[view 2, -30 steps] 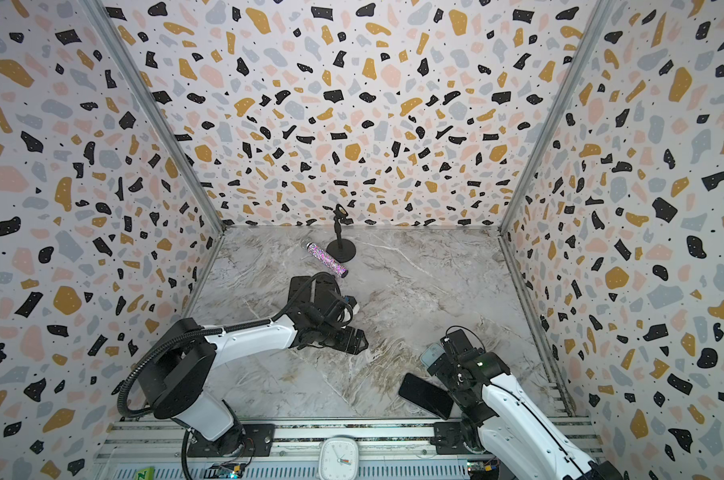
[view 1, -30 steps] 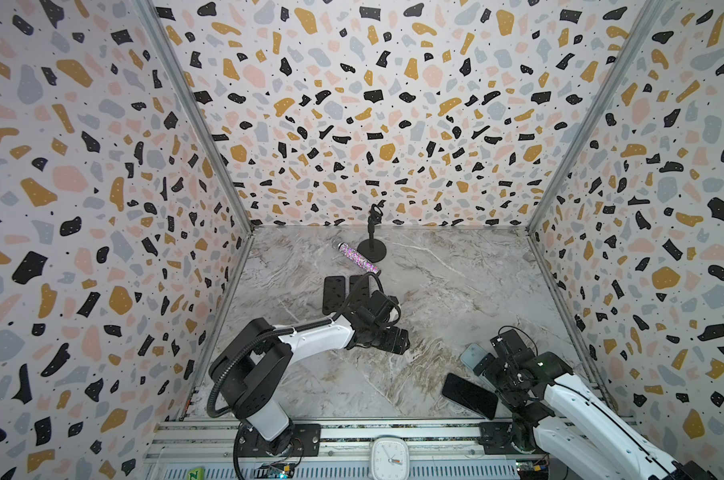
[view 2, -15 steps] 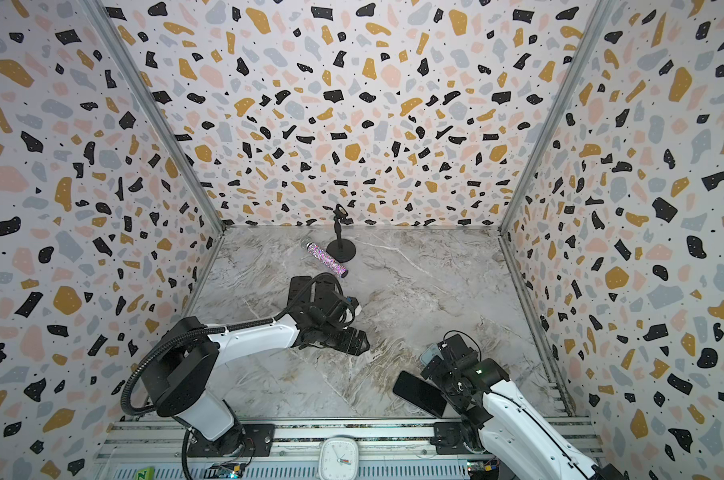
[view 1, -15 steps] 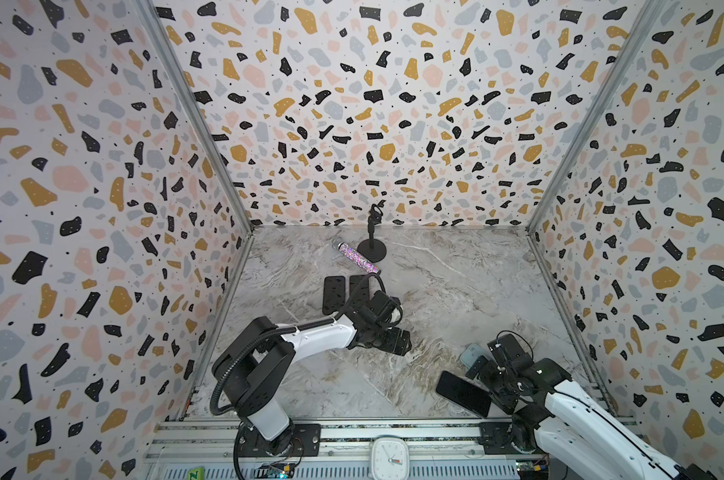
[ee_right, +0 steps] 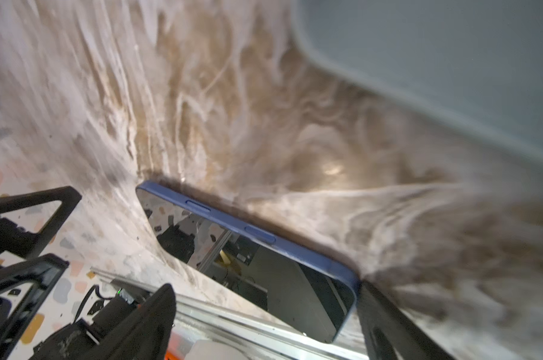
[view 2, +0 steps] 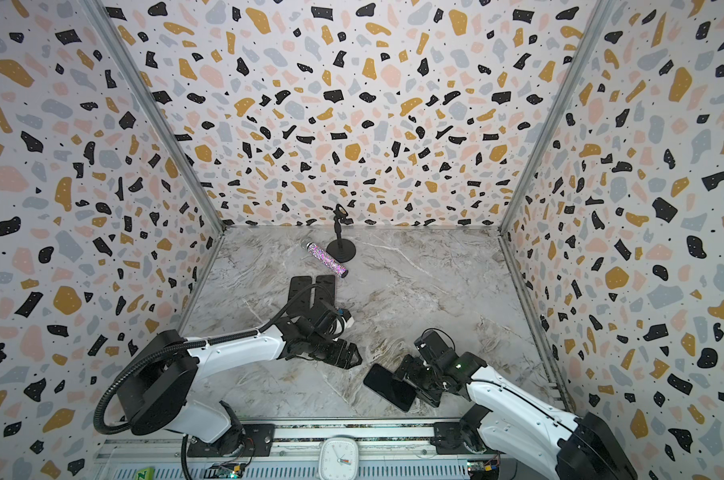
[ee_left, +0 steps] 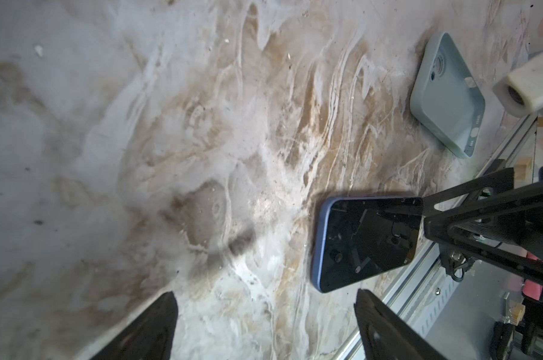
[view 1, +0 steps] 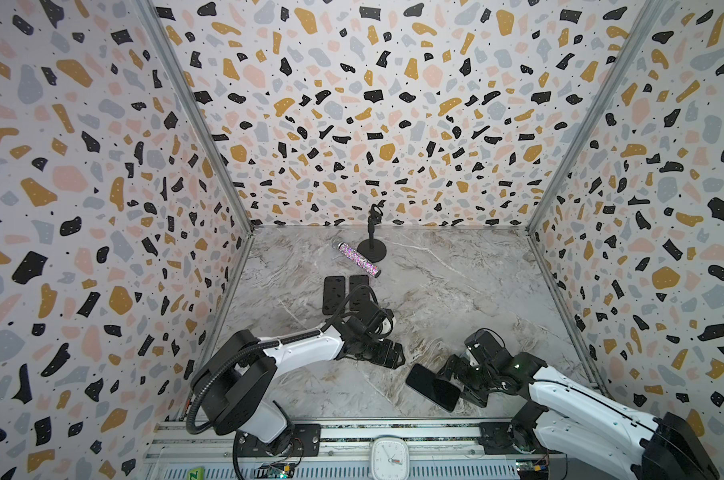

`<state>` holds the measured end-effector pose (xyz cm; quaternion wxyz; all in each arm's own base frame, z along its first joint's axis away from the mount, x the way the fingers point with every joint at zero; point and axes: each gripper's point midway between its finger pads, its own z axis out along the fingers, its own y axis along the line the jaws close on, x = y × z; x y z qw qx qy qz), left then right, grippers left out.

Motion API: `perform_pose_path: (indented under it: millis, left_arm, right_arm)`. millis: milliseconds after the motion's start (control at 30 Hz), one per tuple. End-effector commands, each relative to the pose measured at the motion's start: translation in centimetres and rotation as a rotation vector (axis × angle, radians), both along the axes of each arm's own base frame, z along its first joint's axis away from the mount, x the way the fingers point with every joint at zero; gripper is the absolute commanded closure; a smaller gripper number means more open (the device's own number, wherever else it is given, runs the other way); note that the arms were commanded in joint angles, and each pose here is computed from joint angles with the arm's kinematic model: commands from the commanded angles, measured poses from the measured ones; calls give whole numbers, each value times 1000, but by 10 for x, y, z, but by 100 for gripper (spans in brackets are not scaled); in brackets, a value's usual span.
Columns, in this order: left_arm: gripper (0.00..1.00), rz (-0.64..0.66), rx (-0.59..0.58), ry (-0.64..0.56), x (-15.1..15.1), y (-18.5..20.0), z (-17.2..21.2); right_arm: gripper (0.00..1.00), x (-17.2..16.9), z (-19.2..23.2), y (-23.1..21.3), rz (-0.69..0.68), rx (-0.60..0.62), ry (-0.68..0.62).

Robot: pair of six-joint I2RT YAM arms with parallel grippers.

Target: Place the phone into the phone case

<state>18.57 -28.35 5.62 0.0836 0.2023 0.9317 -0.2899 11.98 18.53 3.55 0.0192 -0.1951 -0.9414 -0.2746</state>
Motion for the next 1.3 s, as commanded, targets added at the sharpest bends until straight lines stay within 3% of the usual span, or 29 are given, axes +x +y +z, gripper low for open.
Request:
perform_pose_path:
  millis: [0, 167, 333, 467, 933, 1267]
  left_arm:
    - [11, 16, -15, 17, -7, 8, 6]
    - [12, 26, -10, 38, -23, 24, 6]
    - [12, 37, 33, 68, -36, 40, -8]
    - [12, 39, -5, 80, -42, 35, -2]
    - [16, -86, -76, 105, -86, -9, 3]
    - [27, -132, -114, 120, -82, -40, 3]
  right_arm:
    - [6, -3, -8, 15, 101, 15, -11]
    - [6, 8, 6, 42, 253, 32, -74]
    - [7, 27, 19, 42, 379, -62, -181]
    - [7, 41, 40, 52, 464, -22, -292]
    - [7, 62, 31, 38, 501, 17, -345]
    - [7, 49, 20, 29, 505, 60, -323]
